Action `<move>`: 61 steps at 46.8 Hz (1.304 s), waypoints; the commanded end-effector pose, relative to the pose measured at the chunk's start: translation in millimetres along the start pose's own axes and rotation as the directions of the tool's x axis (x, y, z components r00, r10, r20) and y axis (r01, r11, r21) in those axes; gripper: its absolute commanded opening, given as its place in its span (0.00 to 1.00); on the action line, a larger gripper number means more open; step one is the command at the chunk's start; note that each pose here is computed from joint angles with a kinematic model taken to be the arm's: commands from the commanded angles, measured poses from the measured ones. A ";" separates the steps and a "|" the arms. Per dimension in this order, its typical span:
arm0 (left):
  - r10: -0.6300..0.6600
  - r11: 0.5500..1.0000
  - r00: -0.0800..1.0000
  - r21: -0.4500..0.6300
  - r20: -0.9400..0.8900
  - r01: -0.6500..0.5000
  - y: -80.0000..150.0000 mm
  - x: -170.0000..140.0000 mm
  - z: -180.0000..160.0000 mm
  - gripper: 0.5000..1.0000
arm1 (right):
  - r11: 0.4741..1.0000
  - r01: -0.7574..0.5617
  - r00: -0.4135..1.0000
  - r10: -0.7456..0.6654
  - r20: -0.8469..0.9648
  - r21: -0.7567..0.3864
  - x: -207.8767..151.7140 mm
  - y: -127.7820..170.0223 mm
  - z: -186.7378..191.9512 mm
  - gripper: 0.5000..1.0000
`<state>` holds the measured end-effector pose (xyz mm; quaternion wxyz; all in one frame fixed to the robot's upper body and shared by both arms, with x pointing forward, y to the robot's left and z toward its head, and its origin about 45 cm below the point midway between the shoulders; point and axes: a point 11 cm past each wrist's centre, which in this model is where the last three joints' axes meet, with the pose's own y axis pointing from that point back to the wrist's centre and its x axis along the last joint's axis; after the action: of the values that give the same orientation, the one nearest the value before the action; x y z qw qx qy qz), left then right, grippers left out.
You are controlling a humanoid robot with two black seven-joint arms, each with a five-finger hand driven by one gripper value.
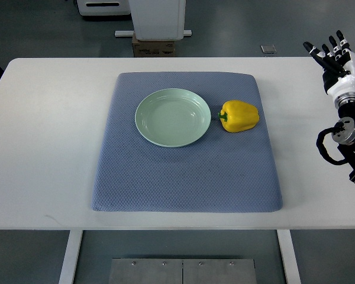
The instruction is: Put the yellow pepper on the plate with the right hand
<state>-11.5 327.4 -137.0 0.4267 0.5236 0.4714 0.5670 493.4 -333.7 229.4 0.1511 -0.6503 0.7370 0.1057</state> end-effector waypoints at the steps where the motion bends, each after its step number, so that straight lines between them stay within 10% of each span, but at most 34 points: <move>1: 0.000 1.000 1.000 0.001 -0.002 0.000 0.0 0.0 -0.3 1.00 | 1.000 0.000 1.000 0.000 -0.001 0.000 0.4 0.0 -0.3 1.00; 61: 0.000 1.000 1.000 -0.002 -0.002 0.000 0.0 -0.1 0.8 1.00 | 1.000 -0.005 1.000 0.005 0.000 -0.004 2.3 1.8 2.9 1.00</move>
<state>-10.7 327.3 -137.0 0.4271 0.5226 0.4712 0.5679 491.6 -334.3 225.7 0.1489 -0.6493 0.7380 0.1078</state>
